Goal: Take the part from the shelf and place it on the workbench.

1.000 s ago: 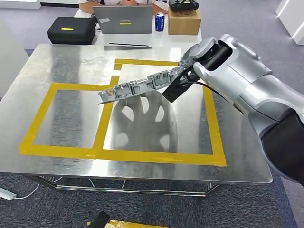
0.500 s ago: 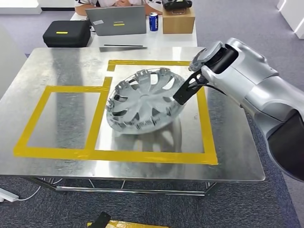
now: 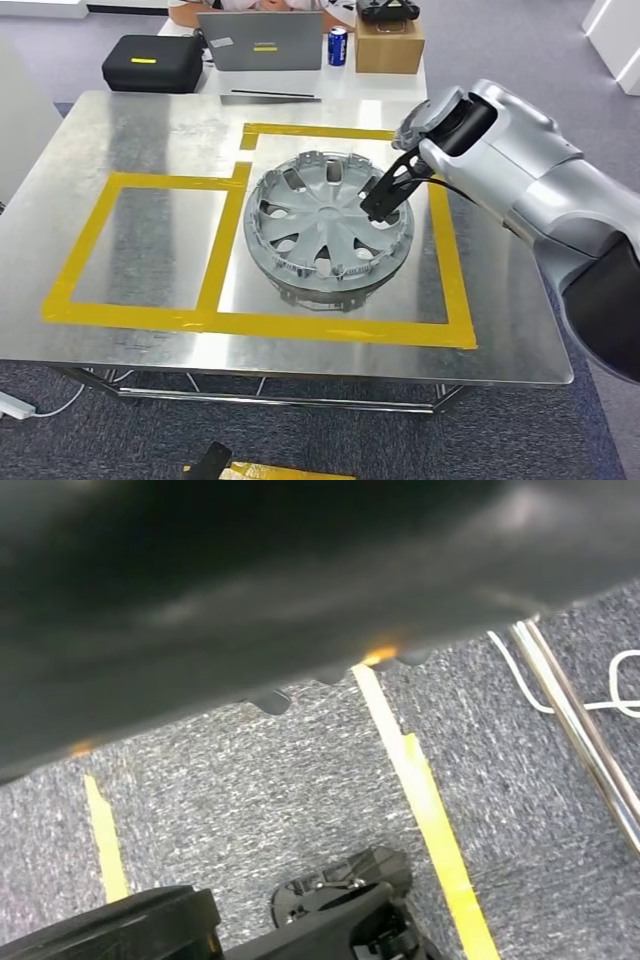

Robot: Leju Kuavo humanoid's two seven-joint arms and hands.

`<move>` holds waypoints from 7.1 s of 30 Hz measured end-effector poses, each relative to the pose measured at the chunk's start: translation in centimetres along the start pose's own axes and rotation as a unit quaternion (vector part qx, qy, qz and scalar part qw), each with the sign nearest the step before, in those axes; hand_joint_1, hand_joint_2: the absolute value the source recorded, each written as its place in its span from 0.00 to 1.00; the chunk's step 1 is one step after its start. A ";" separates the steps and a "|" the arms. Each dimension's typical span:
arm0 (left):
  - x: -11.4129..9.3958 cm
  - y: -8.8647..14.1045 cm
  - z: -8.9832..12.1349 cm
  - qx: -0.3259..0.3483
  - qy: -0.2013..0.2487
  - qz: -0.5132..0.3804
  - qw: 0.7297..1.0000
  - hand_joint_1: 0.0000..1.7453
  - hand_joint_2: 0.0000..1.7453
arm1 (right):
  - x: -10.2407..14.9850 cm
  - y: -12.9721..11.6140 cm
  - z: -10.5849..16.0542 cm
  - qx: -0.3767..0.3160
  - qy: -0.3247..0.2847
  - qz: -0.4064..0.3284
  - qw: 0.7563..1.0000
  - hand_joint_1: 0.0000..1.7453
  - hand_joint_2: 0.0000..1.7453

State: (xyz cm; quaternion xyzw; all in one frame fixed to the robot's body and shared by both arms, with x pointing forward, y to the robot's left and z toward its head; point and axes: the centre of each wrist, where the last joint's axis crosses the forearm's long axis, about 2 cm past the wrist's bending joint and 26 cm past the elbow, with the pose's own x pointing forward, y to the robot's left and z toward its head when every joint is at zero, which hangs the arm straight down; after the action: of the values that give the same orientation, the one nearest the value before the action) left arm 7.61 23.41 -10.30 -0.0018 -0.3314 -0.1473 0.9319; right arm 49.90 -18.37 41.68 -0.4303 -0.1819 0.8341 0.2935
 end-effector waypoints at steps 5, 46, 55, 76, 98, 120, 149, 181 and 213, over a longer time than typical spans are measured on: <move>-0.2 -0.1 0.1 0.000 0.002 0.001 1.000 0.00 0.00 | -0.2 0.5 -0.2 0.004 0.002 0.000 1.000 0.00 0.00; -2.3 0.0 1.2 0.041 -0.015 0.007 0.999 0.00 0.00 | 7.2 21.8 6.8 -0.680 -0.047 -0.552 0.480 0.00 0.00; -2.3 0.3 1.2 0.047 -0.015 0.001 0.999 0.00 0.00 | 7.7 22.5 7.4 -0.690 -0.027 -0.543 0.479 0.00 0.00; -2.6 0.2 1.4 0.061 -0.007 -0.008 0.998 0.00 0.00 | 10.0 25.1 9.0 -0.710 -0.012 -0.543 0.447 0.00 0.00; -3.4 0.1 1.9 0.078 0.002 -0.004 0.997 0.00 0.00 | 16.1 29.0 11.8 -0.696 -0.007 -0.599 0.396 0.00 0.00; -3.8 0.2 2.1 0.083 0.007 -0.001 0.997 0.00 0.00 | 18.6 30.2 13.7 -0.689 0.006 -0.617 0.381 0.00 0.00; -4.1 0.3 2.3 0.090 0.010 0.004 0.996 0.00 0.00 | 21.2 31.6 14.7 -0.664 0.031 -0.650 0.368 0.00 0.00; -4.2 -0.4 2.5 0.101 0.017 0.027 0.994 0.00 0.00 | 23.8 37.4 14.9 -0.559 0.165 -0.730 0.358 0.00 0.00; -5.6 -1.5 3.7 0.138 0.052 0.058 0.987 0.00 0.00 | 42.6 49.4 12.7 0.015 0.361 -0.895 0.261 0.00 0.00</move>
State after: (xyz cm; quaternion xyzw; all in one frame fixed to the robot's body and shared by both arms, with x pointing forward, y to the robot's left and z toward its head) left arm 0.79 23.89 -11.03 0.1148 -0.2992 -0.0457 0.9461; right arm 3.51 -29.17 -4.69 -0.2462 -0.3146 -0.1975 0.8952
